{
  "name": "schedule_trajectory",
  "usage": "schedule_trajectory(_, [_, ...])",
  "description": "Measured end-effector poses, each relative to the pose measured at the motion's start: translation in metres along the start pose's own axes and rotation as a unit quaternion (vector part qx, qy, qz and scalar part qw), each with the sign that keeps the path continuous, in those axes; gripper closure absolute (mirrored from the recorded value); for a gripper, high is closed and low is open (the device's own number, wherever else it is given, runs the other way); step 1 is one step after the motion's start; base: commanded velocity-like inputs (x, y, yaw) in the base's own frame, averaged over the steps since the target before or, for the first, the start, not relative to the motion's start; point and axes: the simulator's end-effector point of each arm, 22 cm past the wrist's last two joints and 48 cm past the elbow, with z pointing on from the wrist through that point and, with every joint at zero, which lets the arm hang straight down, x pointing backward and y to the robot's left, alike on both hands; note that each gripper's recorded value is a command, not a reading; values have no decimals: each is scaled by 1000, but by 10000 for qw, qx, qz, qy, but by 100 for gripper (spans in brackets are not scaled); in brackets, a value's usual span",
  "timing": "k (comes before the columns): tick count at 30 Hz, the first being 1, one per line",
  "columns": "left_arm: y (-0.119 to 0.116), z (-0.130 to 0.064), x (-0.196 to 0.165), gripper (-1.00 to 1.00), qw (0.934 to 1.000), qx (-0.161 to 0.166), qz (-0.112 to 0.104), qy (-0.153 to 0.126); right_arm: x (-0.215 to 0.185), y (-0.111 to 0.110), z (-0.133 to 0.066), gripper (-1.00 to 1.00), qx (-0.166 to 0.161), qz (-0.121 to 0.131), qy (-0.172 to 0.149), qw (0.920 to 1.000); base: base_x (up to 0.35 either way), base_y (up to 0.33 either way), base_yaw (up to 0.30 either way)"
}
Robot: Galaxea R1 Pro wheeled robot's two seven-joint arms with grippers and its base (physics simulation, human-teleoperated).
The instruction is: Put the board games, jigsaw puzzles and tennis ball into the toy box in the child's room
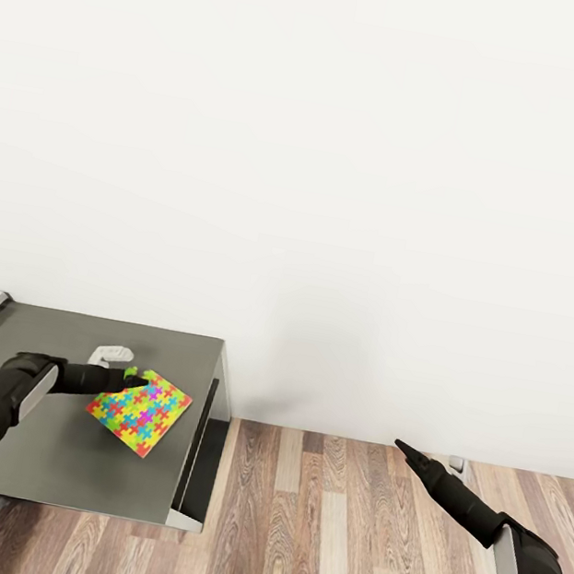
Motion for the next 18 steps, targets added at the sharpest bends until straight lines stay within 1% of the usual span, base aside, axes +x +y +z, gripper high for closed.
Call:
schedule_trajectory(2, [-4, 1, 0, -100, 10000, 60, 6, 0, 0, 0, 0, -100, 0, 0, 0, 10000, 0, 0, 0])
schedule_trajectory(4, [-18, 5, 2, -100, 9996, 288, 24, 37, 0, 0, 0, -100, 1, 0, 0, 10000, 0, 0, 0])
schedule_trajectory(5, [-24, 6, 4, -100, 9993, 367, 79, 78, 0, 0, 0, -100, 2, 1, 0, 10000, 0, 0, 0])
schedule_trajectory(7, [-30, 7, 6, -100, 9988, 419, 192, 142, 0, 0, 0, -100, 2, 1, 0, 10000, 0, 0, 0])
schedule_trajectory(10, [-34, 9, 7, -100, 9985, 445, 269, 177, 0, 0, 0, -100, 1, 0, 0, 10000, 0, 0, 0])
schedule_trajectory(18, [-42, 12, 7, -100, 9981, 520, 290, 182, 0, 0, 0, -100, 1, 0, 0, 10000, 0, 0, 0])
